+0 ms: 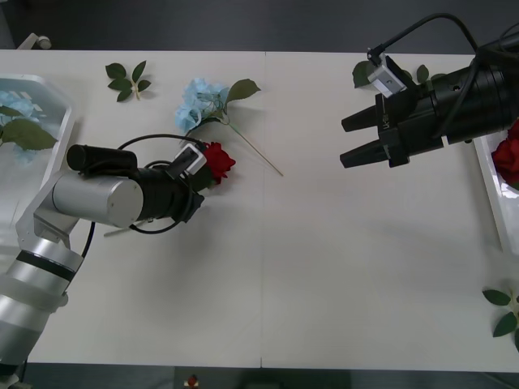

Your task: Put the red flowers into the right box and the blue flowers into the left box

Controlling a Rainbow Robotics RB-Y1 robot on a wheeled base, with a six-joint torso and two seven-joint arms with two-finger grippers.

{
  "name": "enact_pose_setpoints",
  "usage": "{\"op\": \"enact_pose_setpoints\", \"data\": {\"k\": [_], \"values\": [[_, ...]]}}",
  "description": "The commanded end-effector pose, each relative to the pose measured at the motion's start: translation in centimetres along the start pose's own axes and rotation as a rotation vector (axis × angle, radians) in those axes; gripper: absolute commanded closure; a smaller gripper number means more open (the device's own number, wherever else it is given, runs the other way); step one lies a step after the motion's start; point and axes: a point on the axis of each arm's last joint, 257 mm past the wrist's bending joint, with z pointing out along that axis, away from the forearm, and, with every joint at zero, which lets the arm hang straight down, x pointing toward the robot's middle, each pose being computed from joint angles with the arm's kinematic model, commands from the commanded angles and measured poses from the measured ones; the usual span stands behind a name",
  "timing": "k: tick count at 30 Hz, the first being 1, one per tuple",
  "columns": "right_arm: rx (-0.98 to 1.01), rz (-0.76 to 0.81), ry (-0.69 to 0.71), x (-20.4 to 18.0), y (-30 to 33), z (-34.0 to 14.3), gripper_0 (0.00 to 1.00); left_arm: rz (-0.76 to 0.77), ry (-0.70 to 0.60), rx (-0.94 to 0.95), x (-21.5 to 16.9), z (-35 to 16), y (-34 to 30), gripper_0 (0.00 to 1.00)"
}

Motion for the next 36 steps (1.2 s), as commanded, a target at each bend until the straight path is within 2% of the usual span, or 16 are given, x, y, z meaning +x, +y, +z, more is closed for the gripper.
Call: {"op": "enact_pose_setpoints", "data": {"k": [1,9,19,28,36], "values": [[0.029,-0.036,0.018,0.4,-0.7,-1.5,0.2,-0.039,-0.061,-0.026,-3.4,0.4,1.0,0.99],[0.019,-0.047,0.028,0.4,-0.2,-1.6,0.21,-0.031,-0.087,-0.045,-3.4,1.9,0.9,1.0],[0.018,-0.047,0.027,0.3,-0.2,-1.6,0.2,-0.097,-0.118,0.018,-3.9,0.1,1.2,1.0],[0.022,-0.049,0.032,0.4,-0.3,-2.0,0.2,-0.207,-0.186,0.263,-6.5,-10.2,0.5,1.0],[-0.005,-0.005,-0.002,0.5,1.1,-2.2,0.2,-0.332,-0.418,0.559,-9.7,-18.9,-2.5,1.0]]}}
